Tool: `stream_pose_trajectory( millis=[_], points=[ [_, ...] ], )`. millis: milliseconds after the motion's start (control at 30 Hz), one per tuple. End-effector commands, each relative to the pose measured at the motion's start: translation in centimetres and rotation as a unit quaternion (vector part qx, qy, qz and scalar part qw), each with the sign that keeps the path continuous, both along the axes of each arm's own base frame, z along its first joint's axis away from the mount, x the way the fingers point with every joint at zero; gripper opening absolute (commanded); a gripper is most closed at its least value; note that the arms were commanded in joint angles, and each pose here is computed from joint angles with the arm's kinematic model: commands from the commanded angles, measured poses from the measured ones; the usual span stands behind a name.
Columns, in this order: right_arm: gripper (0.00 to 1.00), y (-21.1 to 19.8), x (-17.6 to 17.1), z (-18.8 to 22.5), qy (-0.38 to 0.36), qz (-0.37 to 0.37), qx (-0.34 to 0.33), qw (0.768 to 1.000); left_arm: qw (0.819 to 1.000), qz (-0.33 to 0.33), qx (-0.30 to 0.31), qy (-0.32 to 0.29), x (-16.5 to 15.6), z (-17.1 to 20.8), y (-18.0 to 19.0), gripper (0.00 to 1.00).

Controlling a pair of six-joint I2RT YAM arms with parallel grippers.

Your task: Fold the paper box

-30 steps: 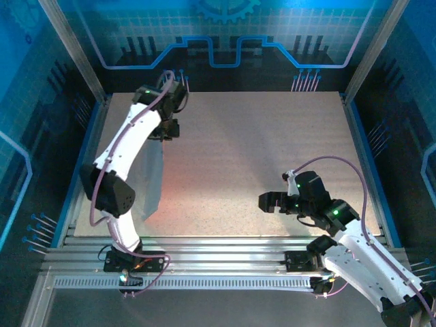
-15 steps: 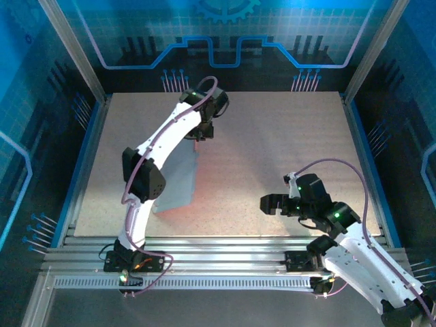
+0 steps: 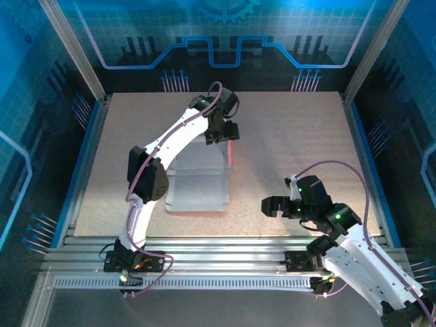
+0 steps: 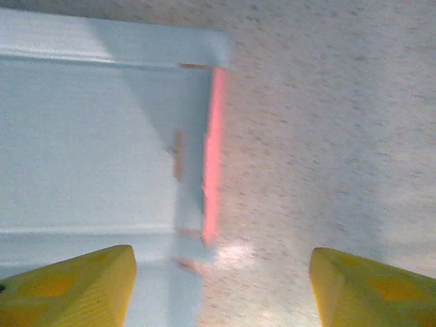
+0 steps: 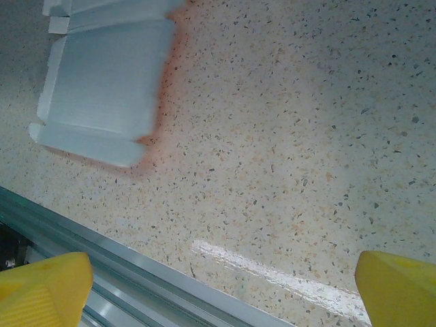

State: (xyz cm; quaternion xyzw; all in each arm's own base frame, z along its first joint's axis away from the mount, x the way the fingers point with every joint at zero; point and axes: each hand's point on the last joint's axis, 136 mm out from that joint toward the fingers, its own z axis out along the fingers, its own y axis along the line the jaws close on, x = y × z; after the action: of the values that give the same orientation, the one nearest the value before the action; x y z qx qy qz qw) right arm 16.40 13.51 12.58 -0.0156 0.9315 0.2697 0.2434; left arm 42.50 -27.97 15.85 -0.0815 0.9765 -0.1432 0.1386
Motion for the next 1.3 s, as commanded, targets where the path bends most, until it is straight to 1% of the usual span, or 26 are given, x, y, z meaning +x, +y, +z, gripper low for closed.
stream_pose_trajectory(
  millis=[0,67,167,200,300,333,533,633,767,900,1067,1267],
  points=[
    [1.0,-0.2,-0.2,0.7,-0.002,0.001,0.001,1.0,0.985,-0.026,-0.158,-0.063,0.7,6.2,-2.3,0.75],
    [1.0,-0.1,-0.2,1.1,-0.006,0.004,0.004,1.0,0.977,-0.042,-0.191,-0.083,0.1,7.5,-1.9,0.77],
    [0.99,0.3,0.0,2.0,-0.018,0.014,0.01,1.0,0.972,-0.068,-0.196,-0.111,-1.5,8.3,-0.3,0.8],
    [0.99,0.4,0.1,2.3,-0.022,0.018,0.011,1.0,0.972,-0.073,-0.19,-0.118,-2.2,8.3,0.5,0.83],
    [1.0,1.0,0.5,2.8,-0.023,0.027,0.007,0.999,0.97,-0.08,-0.187,-0.133,-4.6,8.1,2.6,0.96],
    [1.0,1.1,0.7,2.8,-0.022,0.028,0.004,0.999,0.97,-0.08,-0.188,-0.135,-5.4,8.0,3.2,0.99],
    [1.0,4.0,2.2,3.6,-0.037,0.052,-0.007,0.998,0.966,-0.044,-0.208,-0.147,-10.2,5.8,8.0,0.99],
    [1.0,6.6,2.9,3.7,-0.037,0.072,-0.021,0.997,0.965,-0.017,-0.223,-0.134,-12.3,4.1,10.3,0.99],
    [1.0,11.0,3.9,3.4,-0.032,0.096,-0.016,0.995,0.97,0.014,-0.208,-0.126,-14.2,2.4,13.4,0.99],
    [1.0,15.6,5.2,3.1,-0.027,0.117,-0.015,0.993,0.97,0.059,-0.205,-0.12,-15.0,1.3,16.2,0.99],
    [1.0,20.5,6.7,1.7,-0.004,0.143,-0.006,0.99,0.961,0.098,-0.226,-0.123,-15.6,0.7,18.6,0.99],
    [1.0,23.4,8.1,-1.3,0.031,0.145,-0.015,0.989,0.957,0.121,-0.235,-0.12,-15.7,0.3,19.4,0.99]
  ],
)
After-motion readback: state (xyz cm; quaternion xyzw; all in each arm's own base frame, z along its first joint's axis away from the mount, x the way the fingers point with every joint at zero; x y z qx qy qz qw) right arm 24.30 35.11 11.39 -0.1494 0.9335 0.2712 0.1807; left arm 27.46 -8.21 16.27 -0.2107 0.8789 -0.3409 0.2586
